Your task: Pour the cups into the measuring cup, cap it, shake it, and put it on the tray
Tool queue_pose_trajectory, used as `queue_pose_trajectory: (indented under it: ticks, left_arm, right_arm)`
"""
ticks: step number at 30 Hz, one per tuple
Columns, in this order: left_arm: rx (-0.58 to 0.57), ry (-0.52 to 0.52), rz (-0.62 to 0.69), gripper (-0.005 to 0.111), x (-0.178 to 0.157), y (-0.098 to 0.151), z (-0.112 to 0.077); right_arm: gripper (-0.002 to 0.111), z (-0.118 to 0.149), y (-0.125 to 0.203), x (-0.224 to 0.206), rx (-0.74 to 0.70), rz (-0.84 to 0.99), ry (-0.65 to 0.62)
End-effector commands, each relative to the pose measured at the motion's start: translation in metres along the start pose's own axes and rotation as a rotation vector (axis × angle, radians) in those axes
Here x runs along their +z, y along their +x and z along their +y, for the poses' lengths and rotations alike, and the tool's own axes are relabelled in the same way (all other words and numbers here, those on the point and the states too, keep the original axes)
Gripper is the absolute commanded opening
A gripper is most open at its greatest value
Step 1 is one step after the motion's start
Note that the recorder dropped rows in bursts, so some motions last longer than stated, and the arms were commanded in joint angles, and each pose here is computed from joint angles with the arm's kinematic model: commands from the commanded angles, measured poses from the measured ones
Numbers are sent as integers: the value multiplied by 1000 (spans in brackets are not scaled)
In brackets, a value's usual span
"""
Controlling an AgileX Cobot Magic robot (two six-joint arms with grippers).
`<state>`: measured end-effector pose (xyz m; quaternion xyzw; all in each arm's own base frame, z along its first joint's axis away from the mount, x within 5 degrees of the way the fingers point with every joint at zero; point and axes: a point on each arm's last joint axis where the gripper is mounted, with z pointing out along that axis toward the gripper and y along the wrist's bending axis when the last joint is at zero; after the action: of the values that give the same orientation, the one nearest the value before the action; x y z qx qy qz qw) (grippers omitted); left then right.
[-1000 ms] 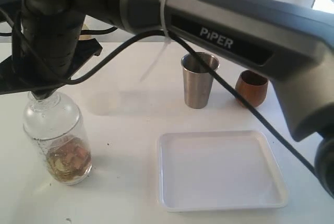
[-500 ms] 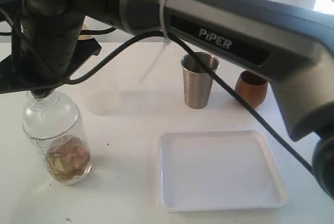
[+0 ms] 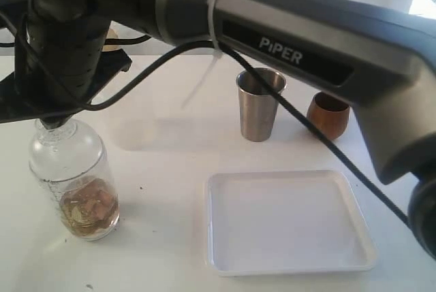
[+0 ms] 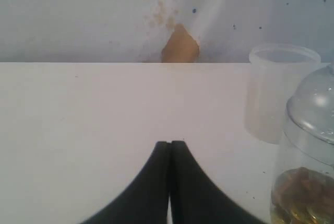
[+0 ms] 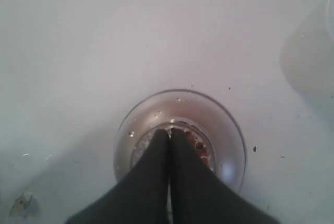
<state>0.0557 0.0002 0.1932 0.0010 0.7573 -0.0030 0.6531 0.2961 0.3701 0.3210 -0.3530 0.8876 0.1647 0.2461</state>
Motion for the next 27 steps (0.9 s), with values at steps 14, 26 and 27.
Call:
queue_pose_trajectory:
  ticks: [14, 26, 27]
  left_arm:
    - [-1, 1, -2, 0, 0, 1, 0]
    - [-1, 1, -2, 0, 0, 1, 0]
    - [-1, 1, -2, 0, 0, 1, 0]
  right_arm:
    - [0, -1, 1, -37, -45, 1, 32]
    - [0, -2, 1, -34, -45, 6, 46]
    - [0, -2, 1, -33, -45, 6, 46]
